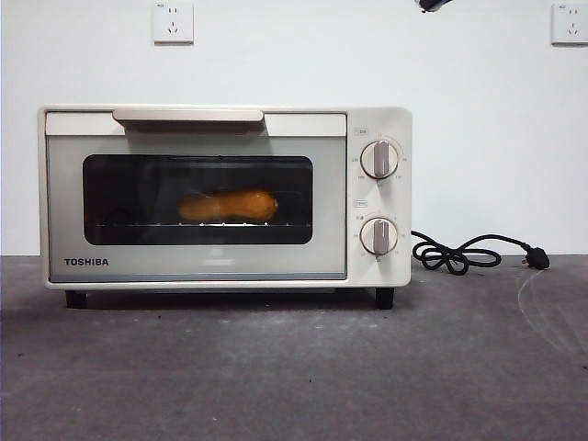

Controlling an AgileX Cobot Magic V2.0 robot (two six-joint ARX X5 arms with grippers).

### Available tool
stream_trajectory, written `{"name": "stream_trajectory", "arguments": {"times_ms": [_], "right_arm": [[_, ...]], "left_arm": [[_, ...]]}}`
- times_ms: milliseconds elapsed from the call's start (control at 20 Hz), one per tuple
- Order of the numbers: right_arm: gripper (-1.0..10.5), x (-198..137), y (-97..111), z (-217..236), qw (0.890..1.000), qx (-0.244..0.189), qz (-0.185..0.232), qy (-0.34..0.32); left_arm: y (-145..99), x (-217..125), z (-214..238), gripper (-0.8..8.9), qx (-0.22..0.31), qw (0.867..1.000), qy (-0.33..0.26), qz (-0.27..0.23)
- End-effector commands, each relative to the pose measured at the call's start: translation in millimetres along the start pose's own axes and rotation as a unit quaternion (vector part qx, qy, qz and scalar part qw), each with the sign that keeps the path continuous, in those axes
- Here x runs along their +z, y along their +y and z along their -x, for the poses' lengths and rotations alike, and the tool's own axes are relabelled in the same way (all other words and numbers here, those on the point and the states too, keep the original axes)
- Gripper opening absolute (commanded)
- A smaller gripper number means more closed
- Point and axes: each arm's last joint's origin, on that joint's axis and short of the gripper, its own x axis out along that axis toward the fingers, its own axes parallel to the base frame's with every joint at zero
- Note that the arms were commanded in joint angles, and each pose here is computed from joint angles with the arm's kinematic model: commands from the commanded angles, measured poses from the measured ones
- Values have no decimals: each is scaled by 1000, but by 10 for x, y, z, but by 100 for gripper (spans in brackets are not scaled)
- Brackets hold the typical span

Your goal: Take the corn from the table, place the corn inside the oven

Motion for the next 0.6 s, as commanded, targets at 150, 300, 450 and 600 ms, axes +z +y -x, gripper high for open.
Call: {"name": "stream_trajectory", "arguments": {"times_ms": [150,300,450,600], "right_arm": [[1,63,-42,-18,999,-29,12,-21],[1,96,-59,-14,998,-42,20,-36],[1,116,-68,-12,998,-49,24,-45],[1,126,-76,-10,997,-56,26,-48]], "left_arm": [[-25,17,53,-4,57,996,-31,-68],[-118,28,154,-4,73,988,-80,-108],[-286,53,299,-4,76,969,-158,-176],[-436,71,438,-4,73,938,-241,-239]]}}
